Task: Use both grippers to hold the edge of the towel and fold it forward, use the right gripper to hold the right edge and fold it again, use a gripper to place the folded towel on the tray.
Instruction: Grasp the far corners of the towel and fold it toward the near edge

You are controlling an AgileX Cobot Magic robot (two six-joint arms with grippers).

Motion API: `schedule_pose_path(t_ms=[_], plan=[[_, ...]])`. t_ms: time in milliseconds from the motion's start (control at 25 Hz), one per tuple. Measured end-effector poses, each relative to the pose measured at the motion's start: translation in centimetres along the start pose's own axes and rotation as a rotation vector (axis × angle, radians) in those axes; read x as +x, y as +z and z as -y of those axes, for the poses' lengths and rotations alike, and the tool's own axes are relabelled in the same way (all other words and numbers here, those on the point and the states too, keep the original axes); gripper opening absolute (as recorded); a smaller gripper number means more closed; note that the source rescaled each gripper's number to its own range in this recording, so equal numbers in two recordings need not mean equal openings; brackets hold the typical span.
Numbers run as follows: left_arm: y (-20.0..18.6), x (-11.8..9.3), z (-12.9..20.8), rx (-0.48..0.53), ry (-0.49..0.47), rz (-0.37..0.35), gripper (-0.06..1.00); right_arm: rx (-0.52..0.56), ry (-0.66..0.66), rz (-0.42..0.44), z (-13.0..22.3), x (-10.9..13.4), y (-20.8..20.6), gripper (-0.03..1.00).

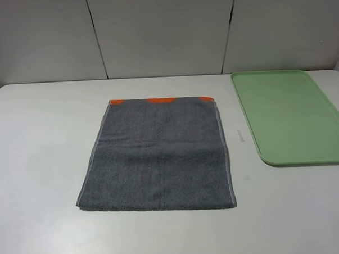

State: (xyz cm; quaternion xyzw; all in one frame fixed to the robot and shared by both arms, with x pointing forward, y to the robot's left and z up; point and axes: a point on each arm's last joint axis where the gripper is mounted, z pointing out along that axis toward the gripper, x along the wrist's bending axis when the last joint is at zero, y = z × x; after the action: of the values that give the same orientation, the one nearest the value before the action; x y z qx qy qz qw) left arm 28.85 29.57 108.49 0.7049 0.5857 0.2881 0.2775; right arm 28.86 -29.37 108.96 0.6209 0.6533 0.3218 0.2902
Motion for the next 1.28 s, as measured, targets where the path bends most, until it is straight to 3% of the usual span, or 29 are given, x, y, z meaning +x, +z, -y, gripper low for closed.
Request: schedule_pose_path(t_ms=[280, 680, 1000, 1280], plan=[[1.0, -0.8, -3.6, 0.055, 0.379, 0.145, 0.99, 0.252, -0.235, -0.181, -2.7, 1.4, 6.0, 1.00], [5.0, -5.5, -4.7, 0.234, 0.832, 0.320, 0.98, 0.378, -0.767, -0.459, -1.7, 8.2, 10.4, 1.00], [8.1, -9.4, -3.7, 0.349, 1.107, 0.439, 0.98, 0.467, -1.042, -0.528, 0.7, 12.5, 13.2, 1.00], [12.4, -11.7, -1.4, 0.425, 1.315, 0.511, 0.97, 0.503, -1.132, -0.551, 2.2, 14.3, 15.5, 1.00]])
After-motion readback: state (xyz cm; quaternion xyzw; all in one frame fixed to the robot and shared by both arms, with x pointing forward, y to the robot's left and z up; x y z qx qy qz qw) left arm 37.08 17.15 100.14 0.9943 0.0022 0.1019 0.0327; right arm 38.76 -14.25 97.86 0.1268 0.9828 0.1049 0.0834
